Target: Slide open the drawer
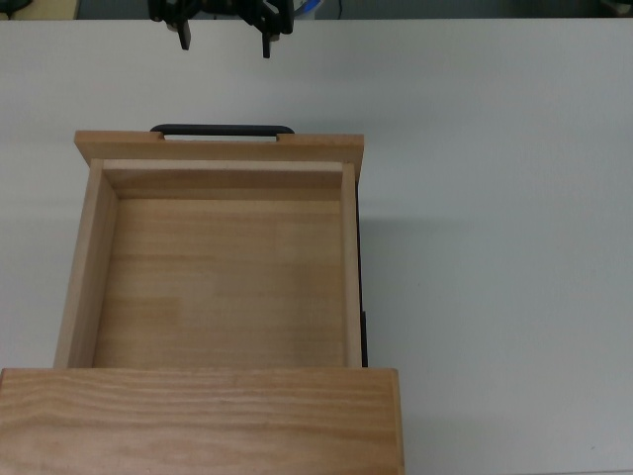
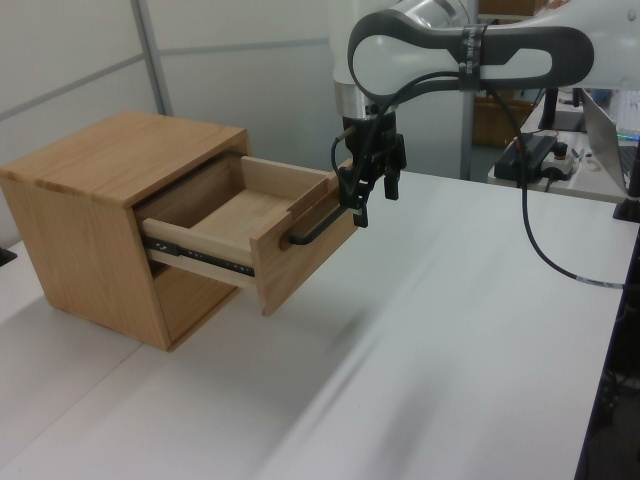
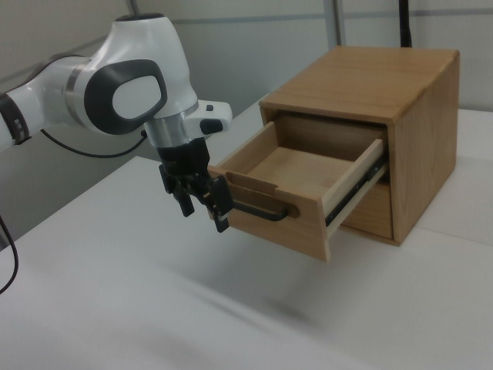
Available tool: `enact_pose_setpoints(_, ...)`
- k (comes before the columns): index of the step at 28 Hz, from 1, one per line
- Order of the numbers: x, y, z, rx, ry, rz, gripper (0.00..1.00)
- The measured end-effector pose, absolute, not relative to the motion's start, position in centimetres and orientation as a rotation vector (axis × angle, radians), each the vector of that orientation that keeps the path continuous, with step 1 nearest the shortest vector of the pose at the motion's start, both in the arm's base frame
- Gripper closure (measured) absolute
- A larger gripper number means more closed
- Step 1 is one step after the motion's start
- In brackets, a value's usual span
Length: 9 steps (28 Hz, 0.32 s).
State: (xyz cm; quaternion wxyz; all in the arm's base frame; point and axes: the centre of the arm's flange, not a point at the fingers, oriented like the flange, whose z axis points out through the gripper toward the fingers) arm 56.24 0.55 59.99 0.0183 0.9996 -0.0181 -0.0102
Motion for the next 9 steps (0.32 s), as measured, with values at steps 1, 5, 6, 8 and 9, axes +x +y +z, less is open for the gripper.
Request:
enact_pose_setpoints(1, 56.25, 0.55, 60.00, 3.104, -0.056, -0.031, 0.00)
enact_pose_setpoints(5, 56.25, 0.55, 60.08, 3.105, -0.056, -0.029, 0.00)
enact_pose_setpoints(6, 56.25, 0.54, 60.09, 3.105, -0.057, -0.029, 0.00)
enact_pose_setpoints(8, 56.27, 0.45, 60.06, 3.104, -0.059, -0.029, 0.00)
enact_pose_setpoints(9, 56.30, 0.35, 60.00, 3.104, -0.062, -0.031, 0.00)
